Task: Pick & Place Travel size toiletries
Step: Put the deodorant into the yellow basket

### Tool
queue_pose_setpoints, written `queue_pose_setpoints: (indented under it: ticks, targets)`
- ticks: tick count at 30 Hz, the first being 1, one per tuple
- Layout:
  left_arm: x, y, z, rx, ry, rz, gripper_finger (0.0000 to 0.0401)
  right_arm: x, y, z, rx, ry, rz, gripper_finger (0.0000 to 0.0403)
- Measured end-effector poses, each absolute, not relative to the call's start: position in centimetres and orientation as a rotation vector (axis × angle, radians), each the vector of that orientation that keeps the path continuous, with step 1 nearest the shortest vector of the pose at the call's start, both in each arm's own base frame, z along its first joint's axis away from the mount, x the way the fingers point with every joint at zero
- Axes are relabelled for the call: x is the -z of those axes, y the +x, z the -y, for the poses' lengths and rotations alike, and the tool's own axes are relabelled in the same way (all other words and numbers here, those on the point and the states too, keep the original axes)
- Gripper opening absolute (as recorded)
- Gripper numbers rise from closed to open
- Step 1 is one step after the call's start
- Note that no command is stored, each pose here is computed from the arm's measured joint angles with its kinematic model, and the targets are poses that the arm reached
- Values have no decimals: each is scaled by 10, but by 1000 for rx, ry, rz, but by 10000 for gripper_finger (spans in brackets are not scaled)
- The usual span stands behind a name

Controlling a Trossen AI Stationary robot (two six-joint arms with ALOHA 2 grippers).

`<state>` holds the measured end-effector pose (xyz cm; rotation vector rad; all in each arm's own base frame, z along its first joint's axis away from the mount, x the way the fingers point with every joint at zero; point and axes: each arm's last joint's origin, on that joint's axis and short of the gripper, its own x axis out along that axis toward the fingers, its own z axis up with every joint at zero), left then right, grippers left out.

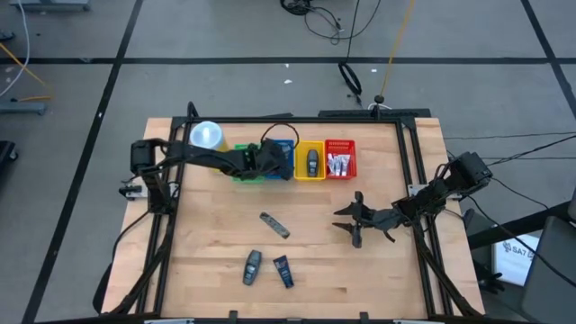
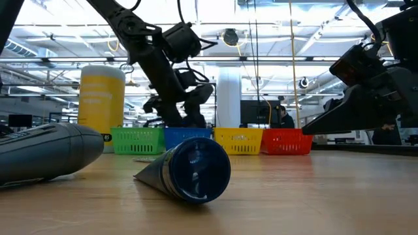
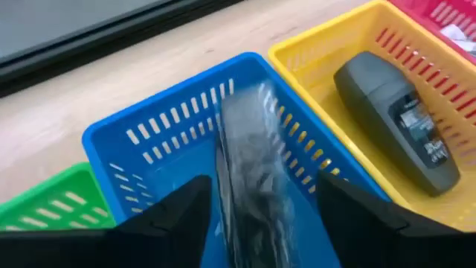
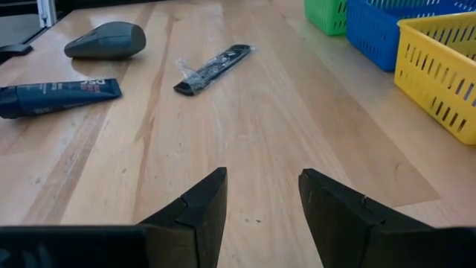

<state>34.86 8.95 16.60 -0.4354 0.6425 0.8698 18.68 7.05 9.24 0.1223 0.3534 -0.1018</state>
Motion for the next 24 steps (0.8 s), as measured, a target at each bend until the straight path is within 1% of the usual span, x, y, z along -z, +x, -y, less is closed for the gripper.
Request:
queue_pose_setpoints:
  ticks: [3,6,11,13,16,19,24]
  targets:
    - [-170,348,-88,-852,-442,-640,255,-92,187,-71,102,122,-354,160]
    - [-175,346,-83,-831,-416,-655,261,-92,187,-70,103,125,-355,160]
    - [-197,342,-66,-749,-304,-651,250,-91,186,-70,105,128,-364,160]
    - [-209,338,-53,-712,-240,-655,244,-91,186,-70,106,133,-365,160]
    - [-217,332,-25,-678,-124,-667,234,-91,186,-70,107,146,-366,160]
    - [-209,321,6,-644,-57,-681,228,-91,186,-70,109,161,-365,160]
    - [-179,298,51,-572,-96,-695,225,-92,187,-71,107,175,-352,160]
